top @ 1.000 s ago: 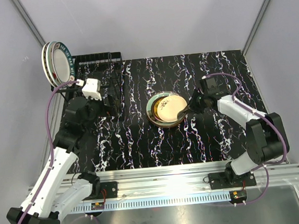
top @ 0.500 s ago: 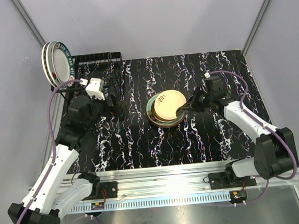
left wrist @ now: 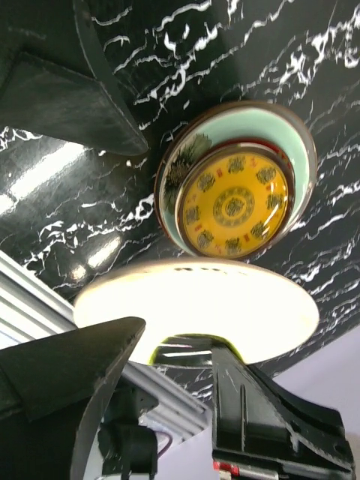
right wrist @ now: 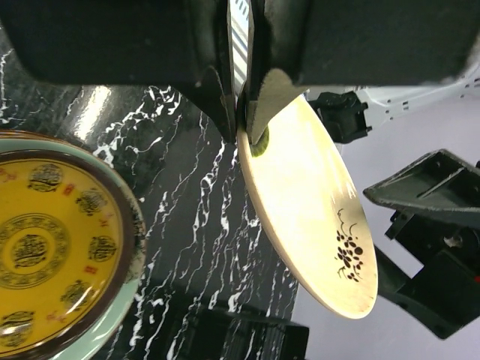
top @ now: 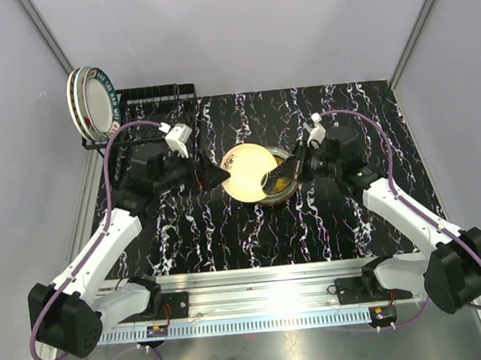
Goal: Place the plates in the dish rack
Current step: Grab a plate with the right arm, then pass the plate from the right arm to the left
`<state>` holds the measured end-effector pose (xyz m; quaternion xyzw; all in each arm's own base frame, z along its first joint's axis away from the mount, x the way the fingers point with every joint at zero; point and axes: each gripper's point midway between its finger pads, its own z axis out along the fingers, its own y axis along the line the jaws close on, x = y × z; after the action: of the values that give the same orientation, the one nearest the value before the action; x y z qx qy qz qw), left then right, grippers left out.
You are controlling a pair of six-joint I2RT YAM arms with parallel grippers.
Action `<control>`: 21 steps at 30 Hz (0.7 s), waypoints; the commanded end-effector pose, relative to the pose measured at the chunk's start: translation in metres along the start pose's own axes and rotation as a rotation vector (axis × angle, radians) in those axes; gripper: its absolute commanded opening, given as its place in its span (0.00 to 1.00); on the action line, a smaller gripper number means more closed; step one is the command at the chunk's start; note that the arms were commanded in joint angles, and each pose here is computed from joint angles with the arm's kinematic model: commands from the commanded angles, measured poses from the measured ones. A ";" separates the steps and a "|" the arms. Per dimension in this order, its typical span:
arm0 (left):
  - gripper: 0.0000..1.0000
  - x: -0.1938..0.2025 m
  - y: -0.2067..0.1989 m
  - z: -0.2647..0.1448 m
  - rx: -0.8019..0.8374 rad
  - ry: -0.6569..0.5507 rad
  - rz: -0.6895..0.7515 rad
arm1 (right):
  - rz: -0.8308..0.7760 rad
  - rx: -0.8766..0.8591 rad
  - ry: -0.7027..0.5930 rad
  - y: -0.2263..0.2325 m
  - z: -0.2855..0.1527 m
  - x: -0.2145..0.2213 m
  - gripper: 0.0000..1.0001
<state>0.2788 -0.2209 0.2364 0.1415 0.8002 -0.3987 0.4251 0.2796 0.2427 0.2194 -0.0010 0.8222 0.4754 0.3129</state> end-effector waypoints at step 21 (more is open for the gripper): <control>0.00 -0.008 -0.020 0.004 0.107 0.004 0.009 | -0.096 -0.163 -0.018 0.050 0.007 -0.004 0.34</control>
<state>0.2724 -0.2339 0.2387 0.1529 0.7897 -0.4397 0.3997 0.2699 0.2648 0.2290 -0.0345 0.8063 0.5012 0.3123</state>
